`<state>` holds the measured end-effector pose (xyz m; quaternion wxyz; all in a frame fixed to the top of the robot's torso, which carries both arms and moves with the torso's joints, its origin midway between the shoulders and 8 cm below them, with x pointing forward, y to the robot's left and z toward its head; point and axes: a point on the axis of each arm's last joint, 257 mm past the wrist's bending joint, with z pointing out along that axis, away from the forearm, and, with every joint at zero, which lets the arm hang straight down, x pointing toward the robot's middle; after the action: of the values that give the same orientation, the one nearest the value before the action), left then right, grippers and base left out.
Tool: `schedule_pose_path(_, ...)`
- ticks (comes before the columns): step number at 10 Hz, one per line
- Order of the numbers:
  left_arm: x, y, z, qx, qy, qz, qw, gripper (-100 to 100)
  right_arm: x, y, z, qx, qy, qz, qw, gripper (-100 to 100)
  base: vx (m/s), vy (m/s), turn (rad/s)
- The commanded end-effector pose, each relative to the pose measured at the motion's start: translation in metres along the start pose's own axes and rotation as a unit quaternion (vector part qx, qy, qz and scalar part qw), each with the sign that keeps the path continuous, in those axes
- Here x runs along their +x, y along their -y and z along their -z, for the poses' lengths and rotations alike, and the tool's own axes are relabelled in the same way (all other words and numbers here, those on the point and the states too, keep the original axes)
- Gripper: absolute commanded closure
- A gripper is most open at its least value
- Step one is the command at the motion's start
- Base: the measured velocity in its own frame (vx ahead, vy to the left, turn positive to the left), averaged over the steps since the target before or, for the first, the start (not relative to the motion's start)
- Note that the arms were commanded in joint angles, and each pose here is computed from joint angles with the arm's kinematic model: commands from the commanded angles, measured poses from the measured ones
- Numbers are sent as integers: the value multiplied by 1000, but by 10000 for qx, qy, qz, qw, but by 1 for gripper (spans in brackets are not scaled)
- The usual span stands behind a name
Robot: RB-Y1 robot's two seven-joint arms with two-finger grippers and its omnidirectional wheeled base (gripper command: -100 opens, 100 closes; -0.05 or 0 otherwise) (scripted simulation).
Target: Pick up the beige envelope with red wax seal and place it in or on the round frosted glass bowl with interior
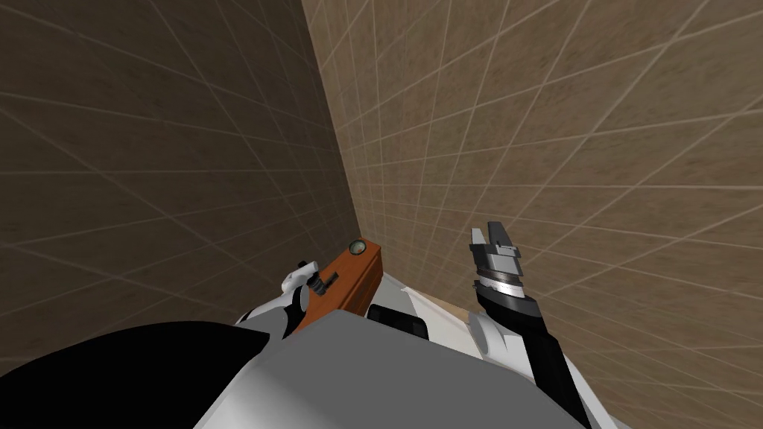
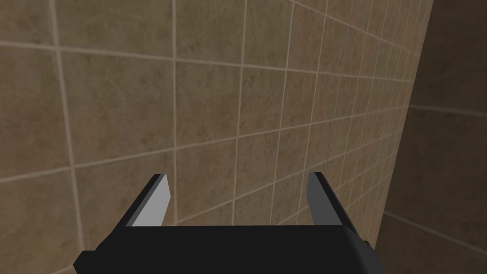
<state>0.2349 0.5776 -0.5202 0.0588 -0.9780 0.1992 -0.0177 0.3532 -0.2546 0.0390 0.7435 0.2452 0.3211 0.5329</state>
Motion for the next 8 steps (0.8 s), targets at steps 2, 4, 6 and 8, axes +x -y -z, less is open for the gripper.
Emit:
schedule_pose_path(2, -5, -14, -1, -339, 37, 239, 9991, -100, 0, 0, 0, 0, 0, 0, 10000, 0, 8, 25, -89)
schedule_pose_path(4, -8, -21, 2, -611, 47, 470, 9970, -100, 0, 0, 0, 0, 0, 0, 10000, 0, 20, 42, -128)
schedule_pose_path(6, -11, -25, 7, -811, 52, 666, 9945, -100, 0, 0, 0, 0, 0, 0, 10000, 0, 17, 42, -101)
schedule_pose_path(8, -11, -25, 7, -797, 51, 656, 9946, -100, 0, 0, 0, 0, 0, 0, 10000, 0, 8, 22, -29)
